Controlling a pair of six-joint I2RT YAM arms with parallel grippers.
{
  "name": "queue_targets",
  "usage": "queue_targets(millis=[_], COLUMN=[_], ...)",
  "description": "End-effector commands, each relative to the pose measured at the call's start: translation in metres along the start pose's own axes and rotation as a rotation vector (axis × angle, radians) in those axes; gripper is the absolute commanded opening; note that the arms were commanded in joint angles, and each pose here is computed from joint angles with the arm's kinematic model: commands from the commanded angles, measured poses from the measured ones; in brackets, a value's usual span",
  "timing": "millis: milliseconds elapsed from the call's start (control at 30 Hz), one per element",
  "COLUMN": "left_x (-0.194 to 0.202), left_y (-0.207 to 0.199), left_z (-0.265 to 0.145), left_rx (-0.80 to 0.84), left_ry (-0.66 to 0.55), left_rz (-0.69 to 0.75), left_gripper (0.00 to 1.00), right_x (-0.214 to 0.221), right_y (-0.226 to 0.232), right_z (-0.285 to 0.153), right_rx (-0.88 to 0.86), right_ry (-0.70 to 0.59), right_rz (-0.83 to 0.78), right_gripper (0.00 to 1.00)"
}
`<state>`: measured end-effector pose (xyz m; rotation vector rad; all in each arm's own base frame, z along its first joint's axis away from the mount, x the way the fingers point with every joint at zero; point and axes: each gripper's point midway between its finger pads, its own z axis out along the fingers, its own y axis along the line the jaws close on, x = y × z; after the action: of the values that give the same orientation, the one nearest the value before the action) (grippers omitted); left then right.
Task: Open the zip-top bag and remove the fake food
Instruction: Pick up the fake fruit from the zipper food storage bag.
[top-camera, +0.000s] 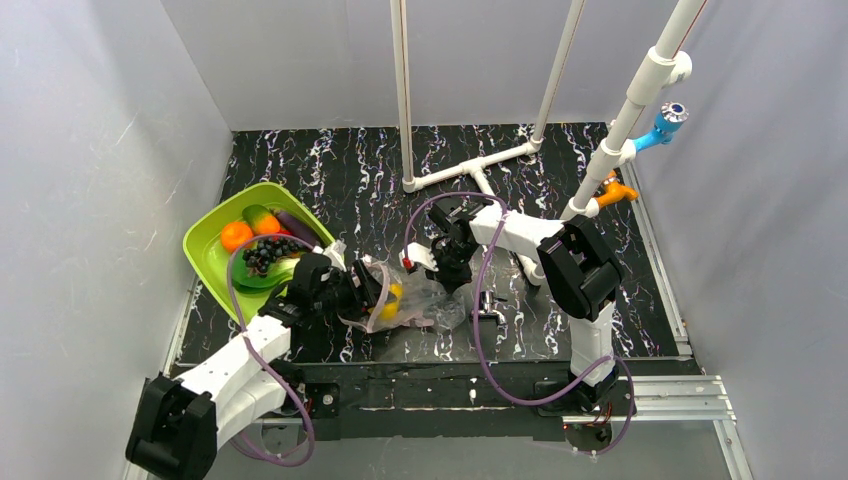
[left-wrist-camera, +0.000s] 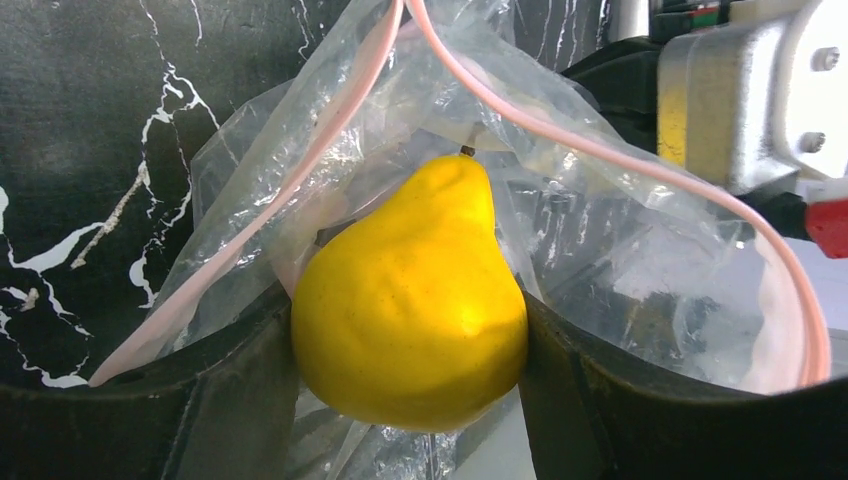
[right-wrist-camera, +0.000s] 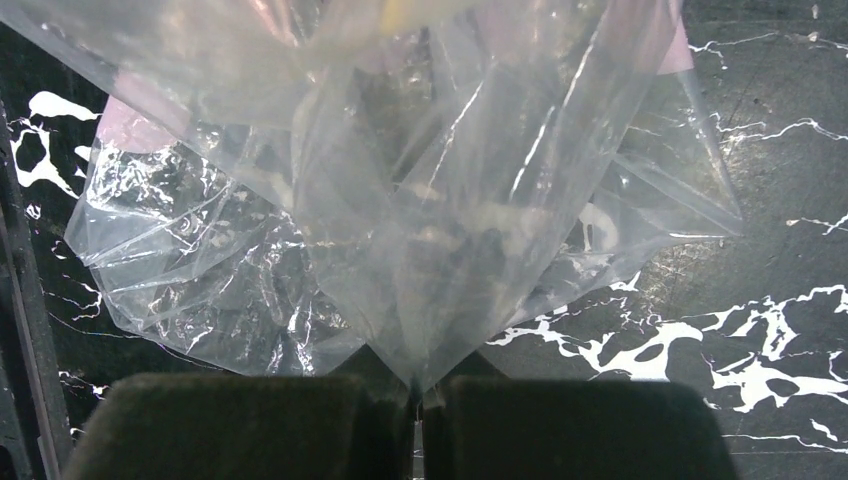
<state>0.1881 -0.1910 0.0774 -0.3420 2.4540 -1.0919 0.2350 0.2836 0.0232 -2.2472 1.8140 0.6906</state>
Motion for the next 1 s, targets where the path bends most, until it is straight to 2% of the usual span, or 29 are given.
queue_targets(millis=[0,133,267,400,500,633,767,967], left_x=[0.013,0.016,0.014,0.009,0.007,0.006,0.004,-0.004], left_y=[0.032,0.041,0.045,0.041,0.043,0.048,0.046,0.040], left_z=[0.009,0.010,0.007,0.003,-0.001,-0.004,-0.006,-0.011], left_rx=[-0.101,-0.129,-0.165,-0.167,-0.189,-0.223,-0.225,-0.223], left_ry=[0.057,0.070,0.070,0.055,0.054,0.059,0.055,0.030], left_rz=[-0.004,0.017,0.046,0.076,0.097,0.124,0.148,0.183], left_gripper=[0.40,0.49,0.53,0.64,0.66,0.75,0.79,0.77], right_x=[0.025,0.027,0.028,0.026,0.025,0.025,0.025,0.025], right_y=[-0.006,-0.006,-0.005,-0.003,-0.003,-0.001,-0.001,0.001], right_z=[-0.004,-0.003,-0.001,0.000,0.002,0.003,0.003,0.005], right_rx=[0.023,0.022,0.019,0.015,0.012,0.006,0.004,-0.006], right_ry=[0.098,0.107,0.116,0.120,0.122,0.122,0.124,0.126], right_rz=[0.027,0.029,0.027,0.020,0.018,0.016,0.016,0.015], right_gripper=[0.01,0.01,0.01,0.01,0.01,0.01,0.01,0.01])
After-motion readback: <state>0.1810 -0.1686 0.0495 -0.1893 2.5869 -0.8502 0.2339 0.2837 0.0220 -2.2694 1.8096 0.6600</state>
